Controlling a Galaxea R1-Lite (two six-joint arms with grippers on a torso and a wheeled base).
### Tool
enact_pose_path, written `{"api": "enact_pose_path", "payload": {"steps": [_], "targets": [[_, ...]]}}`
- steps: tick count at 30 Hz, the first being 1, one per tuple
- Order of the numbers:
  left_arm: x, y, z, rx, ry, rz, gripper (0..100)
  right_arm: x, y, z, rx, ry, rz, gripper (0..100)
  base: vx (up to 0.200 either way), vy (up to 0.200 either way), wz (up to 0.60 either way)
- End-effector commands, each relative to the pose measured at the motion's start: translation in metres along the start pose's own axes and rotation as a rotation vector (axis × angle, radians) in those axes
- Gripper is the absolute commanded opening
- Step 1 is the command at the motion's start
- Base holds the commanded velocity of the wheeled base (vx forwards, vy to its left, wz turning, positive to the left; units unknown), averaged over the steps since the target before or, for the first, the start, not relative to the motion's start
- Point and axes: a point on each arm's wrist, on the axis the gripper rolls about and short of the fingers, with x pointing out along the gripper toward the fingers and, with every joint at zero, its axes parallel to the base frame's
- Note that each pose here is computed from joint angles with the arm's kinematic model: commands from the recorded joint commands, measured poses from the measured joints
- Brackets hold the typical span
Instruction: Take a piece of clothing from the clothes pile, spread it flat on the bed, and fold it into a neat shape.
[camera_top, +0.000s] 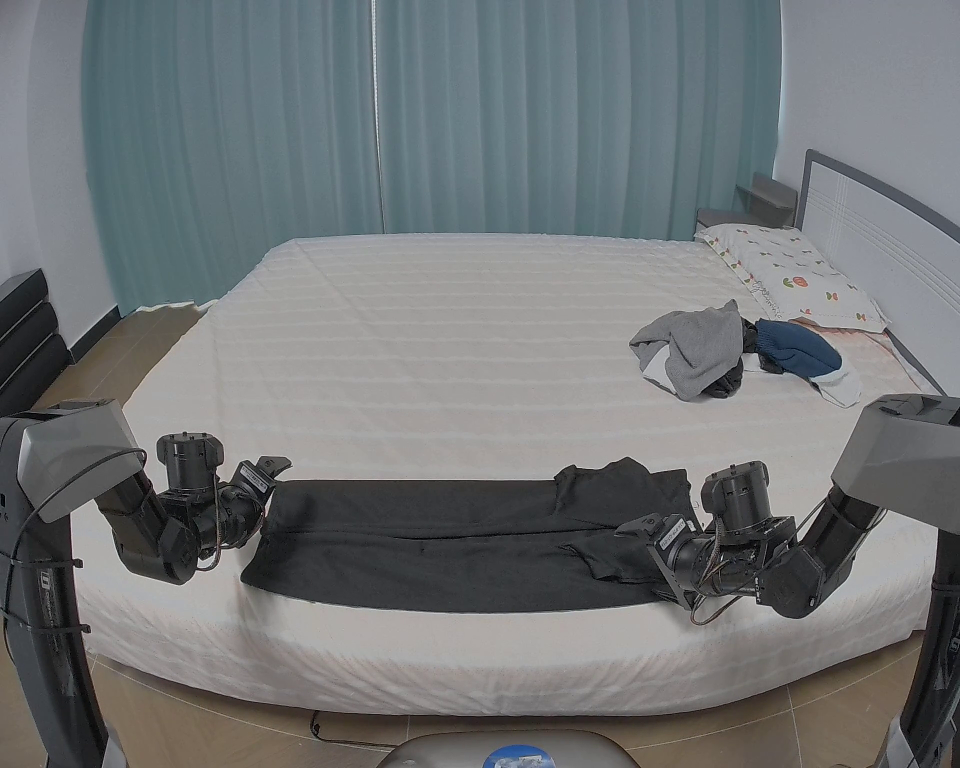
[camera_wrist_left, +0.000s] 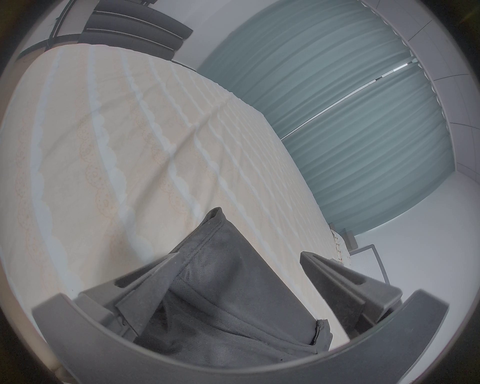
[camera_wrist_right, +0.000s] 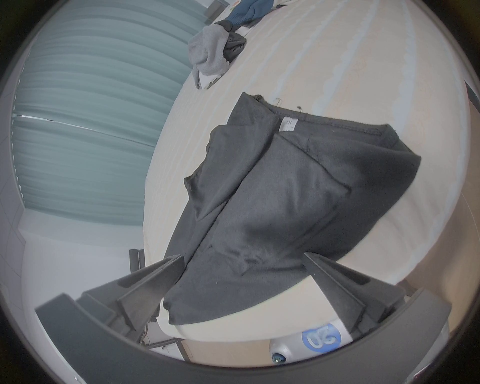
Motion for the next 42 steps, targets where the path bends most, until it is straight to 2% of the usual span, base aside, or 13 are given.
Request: {"api": "enact_pose_path", "payload": {"steps": [1, 10, 17, 18, 31, 42], "targets": [[0.002, 0.002, -0.003, 0.0, 0.008, 0.006, 100, 0.009, -0.002, -0.001, 0.011, -0.002, -0.012, 100, 0.0, 0.0, 0.0], [0.002, 0.003, -0.003, 0.003, 0.009, 0.008, 100, 0.012, 0.001, 0.002, 0.036, -0.014, 0.002, 100, 0.0, 0.0, 0.0], [0.003, 0.003, -0.003, 0.003, 0.01, 0.01, 100, 0.021, -0.001, -0.006, 0.021, -0.048, -0.029, 100, 0.0, 0.0, 0.0], [0.003, 0.003, -0.003, 0.003, 0.01, 0.01, 100, 0.021, -0.001, -0.005, 0.021, -0.057, -0.032, 0, 0.0, 0.0, 0.0], [0.003, 0.004, -0.003, 0.003, 0.007, 0.013, 100, 0.002, -0.002, -0.004, 0.013, -0.052, -0.045, 0, 0.0, 0.0, 0.0], [0.004, 0.006, -0.004, 0.003, 0.011, 0.018, 100, 0.002, -0.014, -0.008, -0.056, -0.032, -0.089, 0, 0.0, 0.0, 0.0]]}}
